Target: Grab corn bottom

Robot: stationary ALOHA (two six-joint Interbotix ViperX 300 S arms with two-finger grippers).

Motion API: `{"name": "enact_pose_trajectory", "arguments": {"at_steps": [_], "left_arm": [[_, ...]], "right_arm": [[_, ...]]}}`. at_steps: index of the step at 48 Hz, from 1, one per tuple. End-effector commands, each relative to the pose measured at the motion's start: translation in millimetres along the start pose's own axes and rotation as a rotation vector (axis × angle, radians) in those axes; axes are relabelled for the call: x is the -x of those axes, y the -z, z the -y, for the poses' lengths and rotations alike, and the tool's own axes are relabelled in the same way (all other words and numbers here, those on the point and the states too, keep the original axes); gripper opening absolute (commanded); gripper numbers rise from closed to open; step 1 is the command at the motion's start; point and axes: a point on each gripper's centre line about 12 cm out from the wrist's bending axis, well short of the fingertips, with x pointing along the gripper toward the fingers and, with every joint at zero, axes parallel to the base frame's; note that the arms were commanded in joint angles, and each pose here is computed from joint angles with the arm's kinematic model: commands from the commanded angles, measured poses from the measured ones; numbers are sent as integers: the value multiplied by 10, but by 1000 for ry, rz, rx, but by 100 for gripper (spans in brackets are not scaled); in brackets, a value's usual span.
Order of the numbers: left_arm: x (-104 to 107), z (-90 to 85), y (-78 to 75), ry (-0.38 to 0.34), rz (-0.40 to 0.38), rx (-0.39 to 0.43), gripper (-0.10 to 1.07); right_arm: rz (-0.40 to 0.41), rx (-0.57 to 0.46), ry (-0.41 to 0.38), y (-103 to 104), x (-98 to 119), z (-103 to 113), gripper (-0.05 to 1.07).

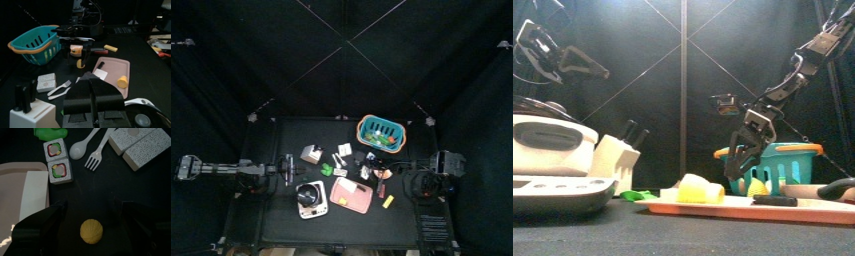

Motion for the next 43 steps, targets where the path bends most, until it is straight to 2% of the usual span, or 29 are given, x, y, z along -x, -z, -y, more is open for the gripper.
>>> {"name": "enact_pose_trajectory", "arguments": {"at_steps": [1,14,21,32,43], "left_arm": [[-14,-6,-60,-1,18,-2,2],[3,29,12,10,4,23,2],[7,39,23,11,5,44,2],[9,54,24,10,6,89,2],[10,64,18,15,14,90,2]], "right_arm": [[59,18,-35,-219,113,-158,101],[78,146,-192,-357,190,-961,101],[54,139,-245,-316,117,-1251,101],[-23,38,-295,-194,-26,-1539,101],[-64,45,-303,-83,-165,-1671,101]]}}
